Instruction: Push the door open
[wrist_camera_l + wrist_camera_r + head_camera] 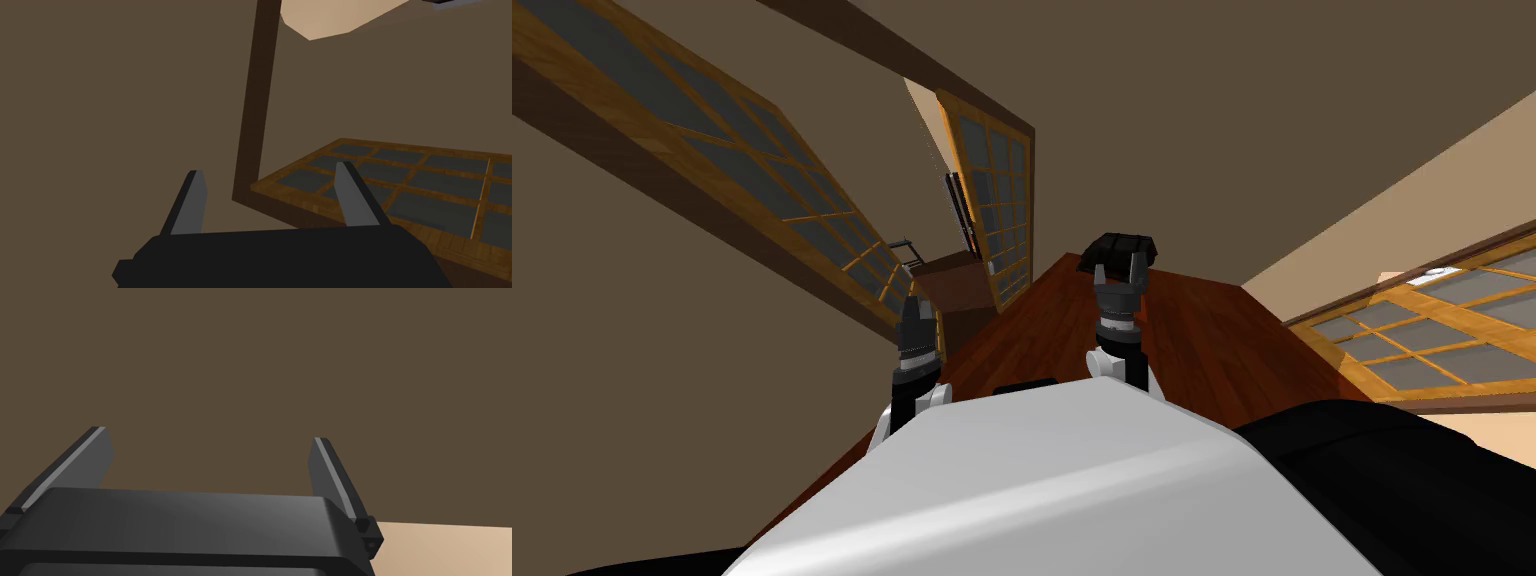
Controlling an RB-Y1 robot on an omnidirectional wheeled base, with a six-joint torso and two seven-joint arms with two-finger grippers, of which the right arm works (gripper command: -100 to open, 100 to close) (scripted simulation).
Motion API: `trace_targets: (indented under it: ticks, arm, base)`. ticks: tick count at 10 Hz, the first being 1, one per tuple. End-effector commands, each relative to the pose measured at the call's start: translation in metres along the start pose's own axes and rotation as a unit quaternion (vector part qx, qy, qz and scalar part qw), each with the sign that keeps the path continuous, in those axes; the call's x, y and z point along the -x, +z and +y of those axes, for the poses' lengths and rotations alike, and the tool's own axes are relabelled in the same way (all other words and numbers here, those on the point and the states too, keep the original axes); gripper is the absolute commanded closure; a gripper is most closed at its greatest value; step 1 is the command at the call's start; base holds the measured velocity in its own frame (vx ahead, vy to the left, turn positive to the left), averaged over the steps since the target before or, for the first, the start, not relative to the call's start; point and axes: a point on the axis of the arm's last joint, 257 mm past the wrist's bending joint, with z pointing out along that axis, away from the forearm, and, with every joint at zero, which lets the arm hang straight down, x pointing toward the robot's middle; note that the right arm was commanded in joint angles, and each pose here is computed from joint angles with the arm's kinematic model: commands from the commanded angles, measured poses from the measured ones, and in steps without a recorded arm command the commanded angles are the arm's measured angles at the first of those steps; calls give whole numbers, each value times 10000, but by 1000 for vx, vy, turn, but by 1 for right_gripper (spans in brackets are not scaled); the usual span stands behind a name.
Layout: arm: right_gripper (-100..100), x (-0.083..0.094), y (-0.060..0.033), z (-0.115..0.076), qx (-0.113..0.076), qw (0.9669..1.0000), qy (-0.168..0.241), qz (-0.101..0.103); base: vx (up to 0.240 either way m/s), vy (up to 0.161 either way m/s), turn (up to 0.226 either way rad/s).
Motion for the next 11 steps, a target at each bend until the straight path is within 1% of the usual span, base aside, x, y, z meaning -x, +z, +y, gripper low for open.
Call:
trace_targets:
  ticks: [1, 4, 6, 7, 9, 10, 11]
  arm:
    - [-100, -15, -30, -98, -78, 9998, 158, 40]
    - [-100, -34, -85, -273, -219, 9988, 438, 83]
    - [-100, -45, -141, -435, -352, 9969, 699, 98]
    - [-100, -50, -171, -516, -420, 9956, 829, 102]
    - [-100, -55, -247, -711, -584, 9917, 1142, 87]
    - [-100, -55, -267, -761, -627, 9905, 1222, 81]
    - [-100, -56, -309, -861, -712, 9879, 1379, 66]
  base:
    - [192, -22, 132]
    - [78, -17, 140]
    - [116, -16, 174]
    - [141, -25, 169]
    - [155, -54, 192]
    - [132, -52, 169]
    - [151, -35, 197]
